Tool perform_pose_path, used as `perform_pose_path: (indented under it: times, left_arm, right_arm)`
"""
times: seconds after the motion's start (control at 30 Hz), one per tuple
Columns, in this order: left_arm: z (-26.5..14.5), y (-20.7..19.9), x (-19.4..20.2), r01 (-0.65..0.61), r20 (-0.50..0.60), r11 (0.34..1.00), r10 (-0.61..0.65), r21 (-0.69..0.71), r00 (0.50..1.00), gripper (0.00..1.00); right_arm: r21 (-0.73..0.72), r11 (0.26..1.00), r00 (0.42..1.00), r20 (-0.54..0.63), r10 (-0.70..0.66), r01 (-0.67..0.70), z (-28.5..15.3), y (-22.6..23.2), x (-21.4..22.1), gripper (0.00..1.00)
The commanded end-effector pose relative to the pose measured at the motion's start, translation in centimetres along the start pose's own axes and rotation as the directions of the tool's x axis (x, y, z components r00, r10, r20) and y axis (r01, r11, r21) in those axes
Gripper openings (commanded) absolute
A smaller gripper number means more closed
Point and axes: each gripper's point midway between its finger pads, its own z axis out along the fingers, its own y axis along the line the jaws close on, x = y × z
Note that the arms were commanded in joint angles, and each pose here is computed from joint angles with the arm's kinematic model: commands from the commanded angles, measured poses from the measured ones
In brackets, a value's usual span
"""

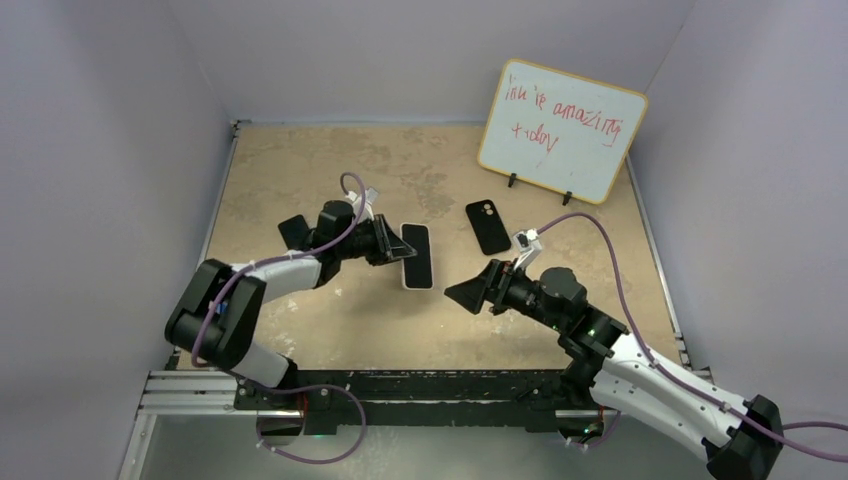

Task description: Put the phone into the phone case

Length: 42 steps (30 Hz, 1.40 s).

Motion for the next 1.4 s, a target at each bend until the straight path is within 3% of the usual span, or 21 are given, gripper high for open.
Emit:
perform_pose_path:
  times: [0.0,0.3,0.63,0.9,1.13,1.23,1.37]
  left_arm:
    - [1.4,-1.3,-4.4,-0.080,0.055,0.997,0.079,0.021,0.995,0.00]
    - [5.0,0.8,-7.5,-0.053,0.040,0.999,0.053,-0.007,0.998,0.05]
    - [6.3,5.5,-7.6,0.014,0.005,0.997,-0.014,-0.081,1.000,0.10]
    - [5.7,6.4,-7.9,0.003,-0.018,0.991,-0.006,-0.132,1.000,0.42]
    - [3.9,6.6,-8.8,-0.062,-0.020,0.964,0.059,-0.258,0.998,0.58]
    - [2.7,6.8,-8.9,-0.085,-0.032,0.945,0.079,-0.317,0.996,0.63]
    - [0.7,7.8,-9.4,-0.127,-0.047,0.885,0.118,-0.448,0.992,0.80]
  right_arm:
    - [0.036,0.999,0.999,0.027,-0.033,0.032,-0.4,-0.1,-0.9,0.99]
    - [0.059,0.997,0.999,0.032,-0.043,0.041,-0.7,-0.3,-1.1,0.99]
    - [0.087,0.995,0.998,0.047,-0.048,0.044,-1.3,-0.9,-1.2,0.99]
    - [0.116,0.993,0.998,0.055,-0.043,0.036,-1.8,-1.4,-1.2,0.99]
    - [0.137,0.990,0.997,0.070,-0.031,0.021,-2.0,-1.9,-1.3,0.99]
    - [0.137,0.990,0.997,0.071,-0.026,0.016,-1.9,-2.0,-1.3,0.99]
    - [0.137,0.990,0.997,0.069,-0.025,0.016,-1.8,-1.9,-1.4,0.99]
